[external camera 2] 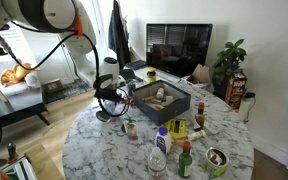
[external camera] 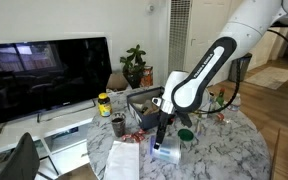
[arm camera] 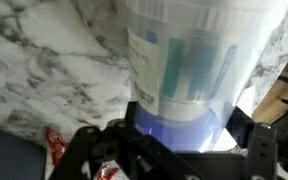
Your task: Put the silver and the plastic cups upside down on the table
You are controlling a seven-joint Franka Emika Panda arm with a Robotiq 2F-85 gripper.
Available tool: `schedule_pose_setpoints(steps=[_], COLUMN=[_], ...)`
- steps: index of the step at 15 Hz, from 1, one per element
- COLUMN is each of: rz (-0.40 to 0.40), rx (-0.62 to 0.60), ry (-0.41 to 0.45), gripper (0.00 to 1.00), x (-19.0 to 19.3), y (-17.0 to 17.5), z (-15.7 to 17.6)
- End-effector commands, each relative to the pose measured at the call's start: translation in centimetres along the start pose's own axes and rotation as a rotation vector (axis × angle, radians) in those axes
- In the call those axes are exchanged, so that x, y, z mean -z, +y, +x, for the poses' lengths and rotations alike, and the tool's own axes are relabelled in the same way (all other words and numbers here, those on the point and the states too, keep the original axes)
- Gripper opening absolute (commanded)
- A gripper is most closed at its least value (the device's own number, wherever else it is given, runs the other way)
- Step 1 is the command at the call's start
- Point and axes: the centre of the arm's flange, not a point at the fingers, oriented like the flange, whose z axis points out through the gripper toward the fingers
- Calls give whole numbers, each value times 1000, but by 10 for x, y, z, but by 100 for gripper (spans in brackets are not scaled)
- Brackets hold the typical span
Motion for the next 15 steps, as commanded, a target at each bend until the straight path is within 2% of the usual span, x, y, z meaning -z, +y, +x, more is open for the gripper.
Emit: schedule_pose_setpoints(steps=[1, 4, 9, 15], rz=[78, 121, 101, 93], rx=[27, 41, 24, 70], ry=[97, 173, 336, 493], gripper=[61, 61, 61, 61], x=[15, 21, 11, 15], y=[3, 4, 8, 1], z=[-26, -34, -53, -72])
